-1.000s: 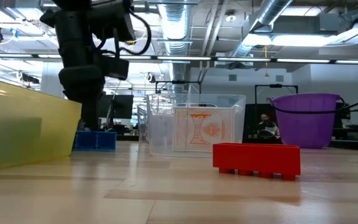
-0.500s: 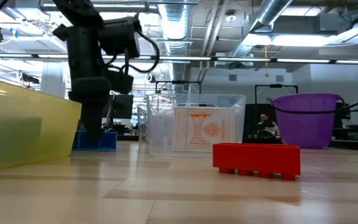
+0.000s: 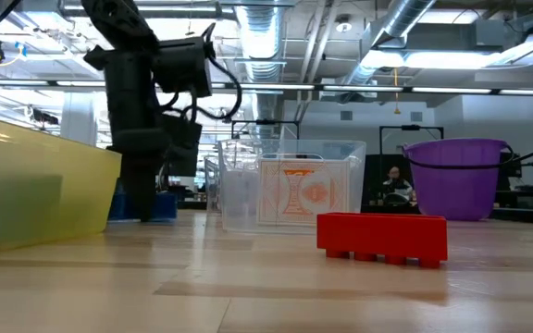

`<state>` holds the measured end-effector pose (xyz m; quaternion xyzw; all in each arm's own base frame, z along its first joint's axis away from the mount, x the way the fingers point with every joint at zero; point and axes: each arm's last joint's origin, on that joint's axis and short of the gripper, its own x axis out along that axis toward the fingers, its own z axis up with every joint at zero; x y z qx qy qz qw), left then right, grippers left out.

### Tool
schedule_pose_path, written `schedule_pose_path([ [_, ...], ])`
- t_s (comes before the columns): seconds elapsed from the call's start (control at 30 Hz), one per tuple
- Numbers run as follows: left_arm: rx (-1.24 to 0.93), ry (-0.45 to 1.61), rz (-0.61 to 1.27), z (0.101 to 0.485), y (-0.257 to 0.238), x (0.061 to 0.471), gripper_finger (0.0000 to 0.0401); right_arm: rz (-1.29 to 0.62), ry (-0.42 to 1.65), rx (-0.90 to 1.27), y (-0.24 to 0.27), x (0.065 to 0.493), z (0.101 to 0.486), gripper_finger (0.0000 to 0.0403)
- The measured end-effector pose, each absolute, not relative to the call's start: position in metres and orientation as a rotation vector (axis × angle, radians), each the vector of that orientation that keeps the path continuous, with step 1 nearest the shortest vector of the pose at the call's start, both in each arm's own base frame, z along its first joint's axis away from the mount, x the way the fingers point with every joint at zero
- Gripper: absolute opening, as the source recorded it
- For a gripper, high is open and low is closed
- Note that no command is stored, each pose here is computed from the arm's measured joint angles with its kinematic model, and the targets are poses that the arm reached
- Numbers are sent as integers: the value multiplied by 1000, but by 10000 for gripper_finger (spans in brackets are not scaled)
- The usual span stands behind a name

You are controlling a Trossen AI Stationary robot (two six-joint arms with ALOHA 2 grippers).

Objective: Pick & Place Toys
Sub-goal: Put the light blue game piece into the yellow bin

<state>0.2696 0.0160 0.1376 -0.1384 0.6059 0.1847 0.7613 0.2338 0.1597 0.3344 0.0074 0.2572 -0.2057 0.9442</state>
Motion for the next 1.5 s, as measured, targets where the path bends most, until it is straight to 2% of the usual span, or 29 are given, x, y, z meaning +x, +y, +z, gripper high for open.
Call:
schedule_pose_path([
  [0.1,-301,1268,392,145,16,271,255,-419,524,15,160,234,334,225],
  [0.37,-252,1083,313,173,16,275,255,-419,524,15,160,234,334,225],
  [0.63,-249,859,252,227,14,256,255,-420,529,7,159,233,334,225],
  [0.9,-316,721,41,267,-7,229,257,-422,533,4,159,233,334,225],
  [1.1,-380,749,-76,274,-31,215,258,-422,534,3,159,233,333,225],
  [1.27,-415,845,-116,269,-52,206,258,-423,534,5,159,233,333,225],
  [1.5,-452,863,-149,269,-79,198,259,-423,533,8,159,233,334,225],
])
